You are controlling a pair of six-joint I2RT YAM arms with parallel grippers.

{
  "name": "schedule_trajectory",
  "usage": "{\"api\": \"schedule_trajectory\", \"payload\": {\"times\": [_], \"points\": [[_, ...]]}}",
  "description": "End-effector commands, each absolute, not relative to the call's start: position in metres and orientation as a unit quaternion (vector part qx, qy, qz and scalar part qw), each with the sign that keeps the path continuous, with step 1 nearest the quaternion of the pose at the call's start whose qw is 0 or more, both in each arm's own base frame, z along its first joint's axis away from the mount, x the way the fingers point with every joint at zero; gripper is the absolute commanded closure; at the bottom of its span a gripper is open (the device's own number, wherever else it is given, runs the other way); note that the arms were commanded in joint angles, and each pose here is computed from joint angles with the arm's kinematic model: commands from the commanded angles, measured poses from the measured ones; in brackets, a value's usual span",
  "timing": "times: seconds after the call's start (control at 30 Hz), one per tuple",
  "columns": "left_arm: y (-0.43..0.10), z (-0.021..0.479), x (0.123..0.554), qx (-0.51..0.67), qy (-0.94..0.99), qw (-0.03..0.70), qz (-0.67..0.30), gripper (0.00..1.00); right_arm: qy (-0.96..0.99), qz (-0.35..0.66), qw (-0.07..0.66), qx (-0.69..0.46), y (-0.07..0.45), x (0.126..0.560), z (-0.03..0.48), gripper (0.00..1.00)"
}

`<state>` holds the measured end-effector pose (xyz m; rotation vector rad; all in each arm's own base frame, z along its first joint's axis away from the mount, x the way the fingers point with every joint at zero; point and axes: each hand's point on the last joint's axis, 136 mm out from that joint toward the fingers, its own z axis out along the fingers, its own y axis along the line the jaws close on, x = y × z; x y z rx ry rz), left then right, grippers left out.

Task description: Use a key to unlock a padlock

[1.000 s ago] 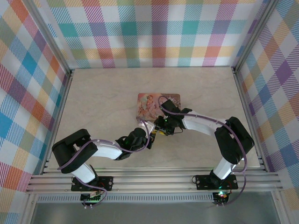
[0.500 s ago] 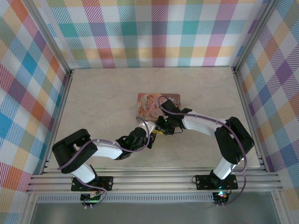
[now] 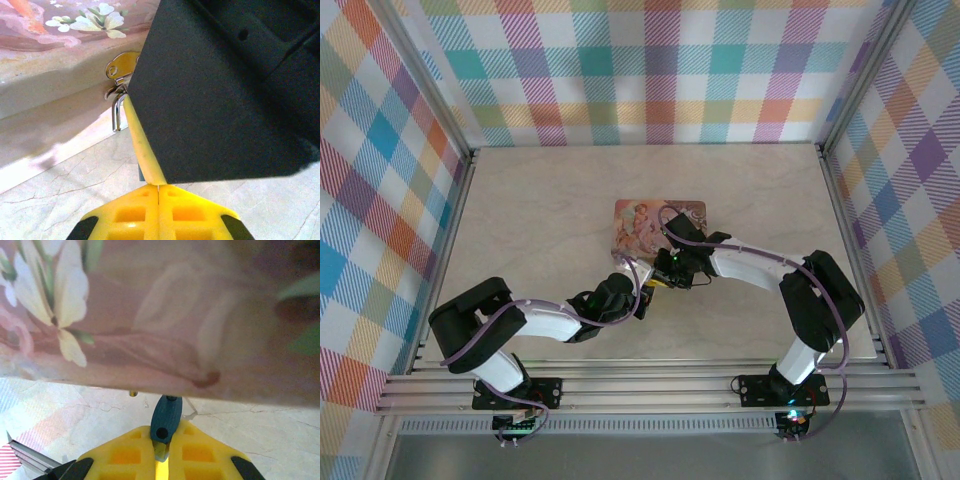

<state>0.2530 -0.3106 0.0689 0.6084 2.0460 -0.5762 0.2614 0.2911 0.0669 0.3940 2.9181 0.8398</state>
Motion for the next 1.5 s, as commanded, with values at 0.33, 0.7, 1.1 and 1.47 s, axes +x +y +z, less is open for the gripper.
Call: {"api": "schedule_trajectory", "payload": {"times": [0.33, 0.7, 1.1, 1.47], "points": [[-0.301, 0.105, 0.257, 0.204, 0.809, 0.493, -0.246, 0.65, 0.937, 0.299, 0.052, 0.172, 0.261, 0.261, 0.063, 1.00], [-0.279, 0.101, 0.257, 0.165, 0.820, 0.494, -0.238, 0.61, 0.924, 0.318, 0.076, 0.200, 0.247, 0.263, 0.071, 1.00], [-0.267, 0.100, 0.257, 0.138, 0.824, 0.497, -0.233, 0.61, 0.907, 0.328, 0.119, 0.234, 0.235, 0.268, 0.088, 1.00], [-0.254, 0.104, 0.254, 0.133, 0.823, 0.505, -0.223, 0.61, 0.902, 0.319, 0.145, 0.254, 0.231, 0.281, 0.089, 1.00]]}}
